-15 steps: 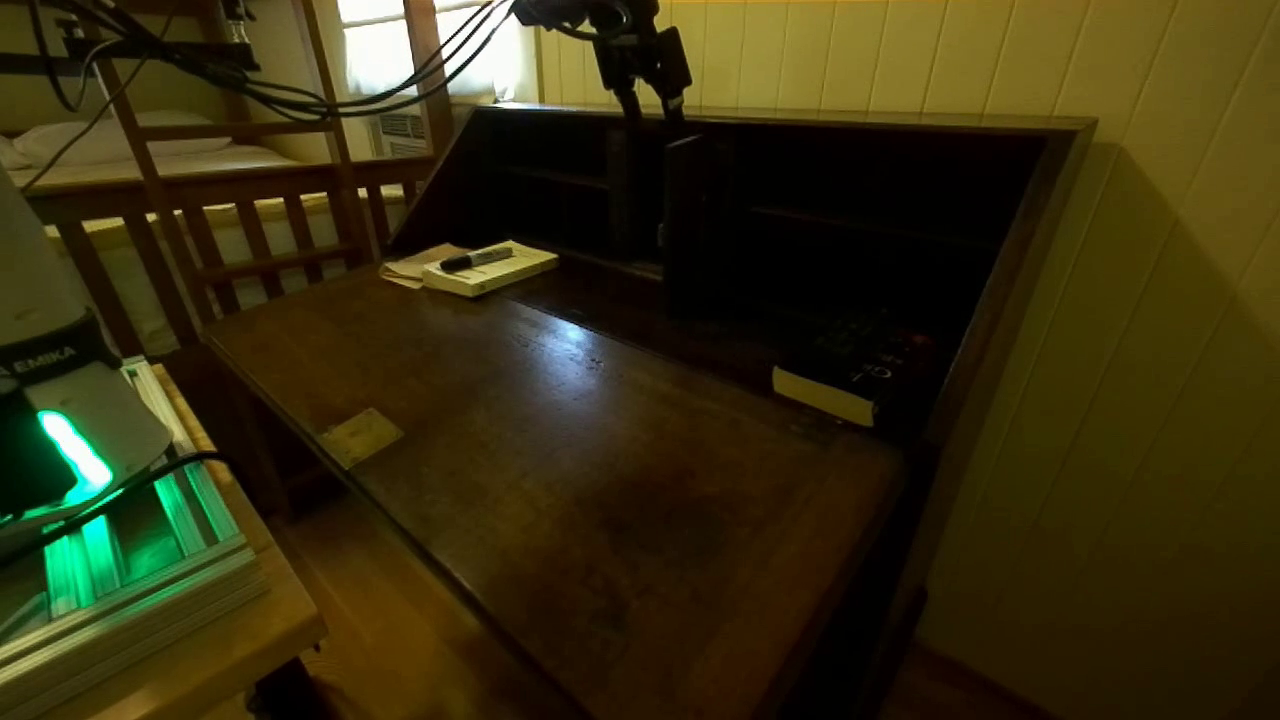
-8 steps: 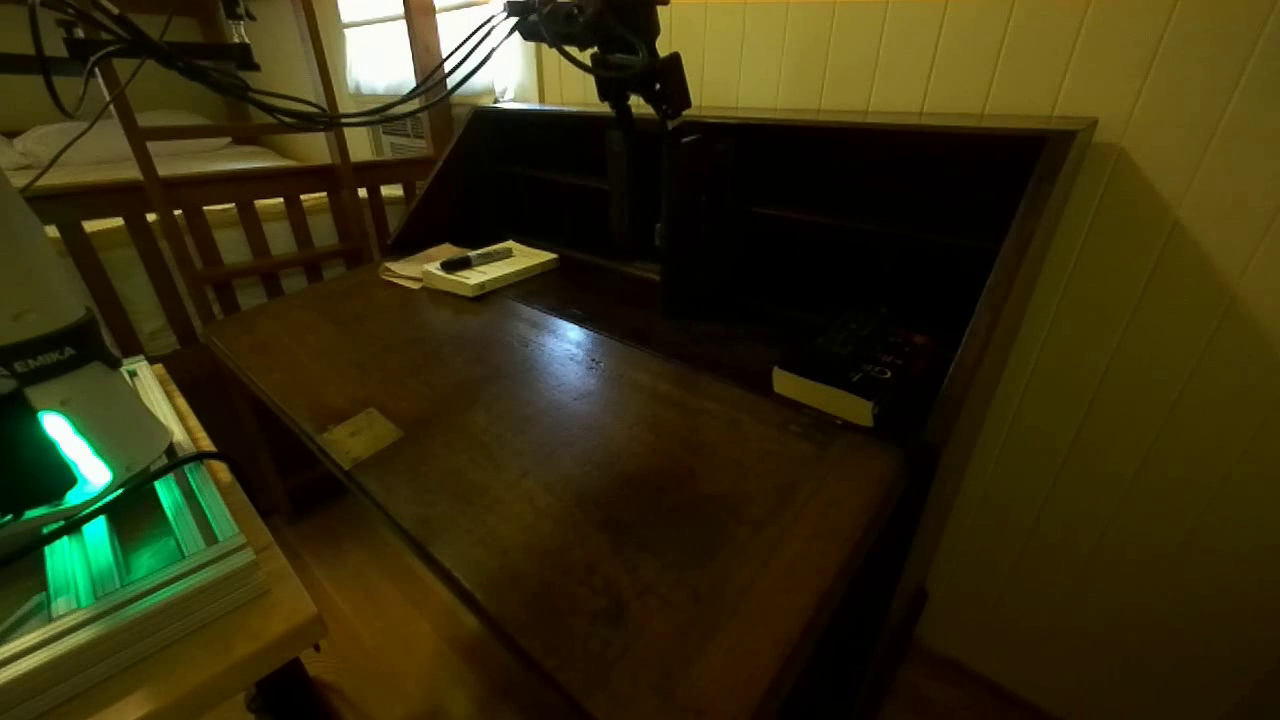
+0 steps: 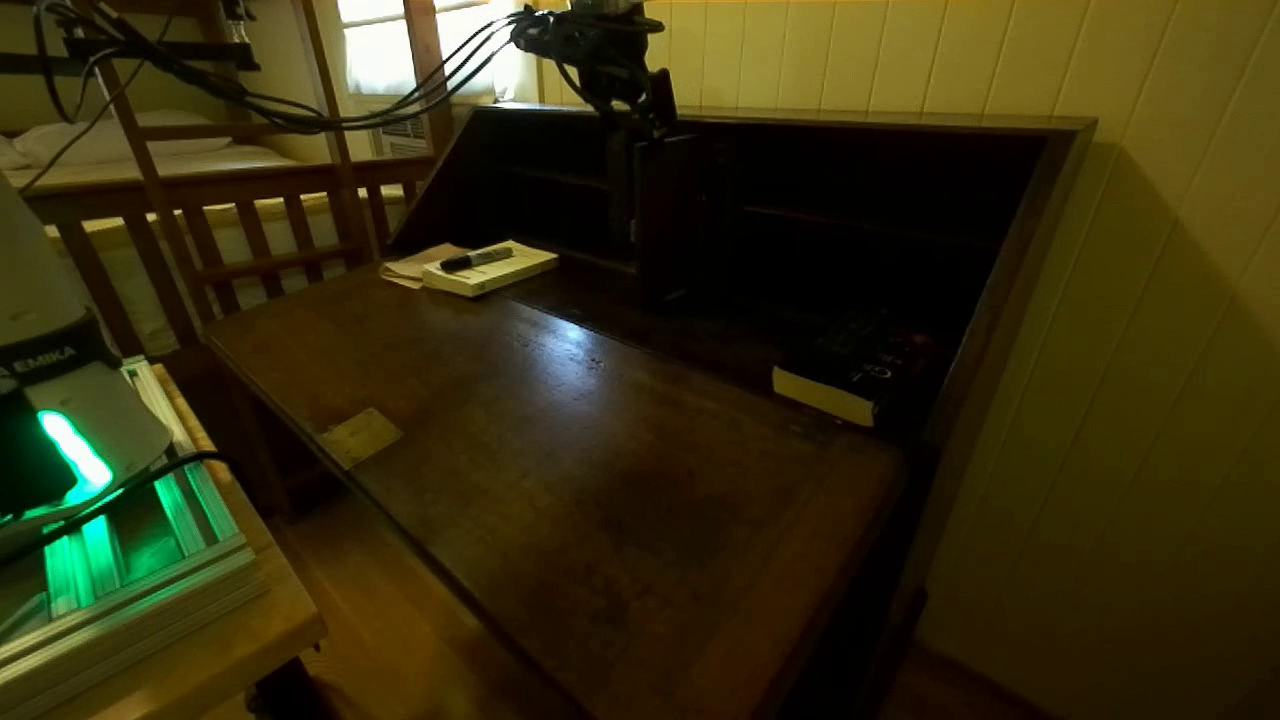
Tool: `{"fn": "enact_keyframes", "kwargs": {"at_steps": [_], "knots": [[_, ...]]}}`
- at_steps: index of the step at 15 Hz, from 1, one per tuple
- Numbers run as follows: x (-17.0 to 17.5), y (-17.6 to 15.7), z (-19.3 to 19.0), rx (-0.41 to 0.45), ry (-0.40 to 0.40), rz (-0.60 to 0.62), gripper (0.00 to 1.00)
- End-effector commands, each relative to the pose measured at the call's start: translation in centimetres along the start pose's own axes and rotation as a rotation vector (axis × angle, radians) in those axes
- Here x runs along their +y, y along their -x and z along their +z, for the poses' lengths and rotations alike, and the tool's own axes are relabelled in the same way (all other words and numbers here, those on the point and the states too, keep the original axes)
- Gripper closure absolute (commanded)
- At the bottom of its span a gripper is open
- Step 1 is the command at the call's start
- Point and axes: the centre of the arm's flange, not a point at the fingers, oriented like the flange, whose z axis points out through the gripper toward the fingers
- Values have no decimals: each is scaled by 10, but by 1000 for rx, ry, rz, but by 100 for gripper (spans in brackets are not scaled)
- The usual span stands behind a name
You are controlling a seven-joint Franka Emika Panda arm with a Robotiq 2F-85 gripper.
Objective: Open the small door completely, then place the cup inside, and then close the door
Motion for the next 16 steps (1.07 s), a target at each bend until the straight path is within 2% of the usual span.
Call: {"fn": "enact_keyframes", "kwargs": {"at_steps": [1, 4, 8, 13, 16], "knots": [[-10, -10, 15, -1, -104, -43, 0], [-30, -15, 32, -7, -151, -57, 0], [-52, -25, 54, 37, -173, -19, 0], [-80, -35, 59, 86, -229, -4, 0], [-91, -39, 60, 95, -231, -11, 0]]}}
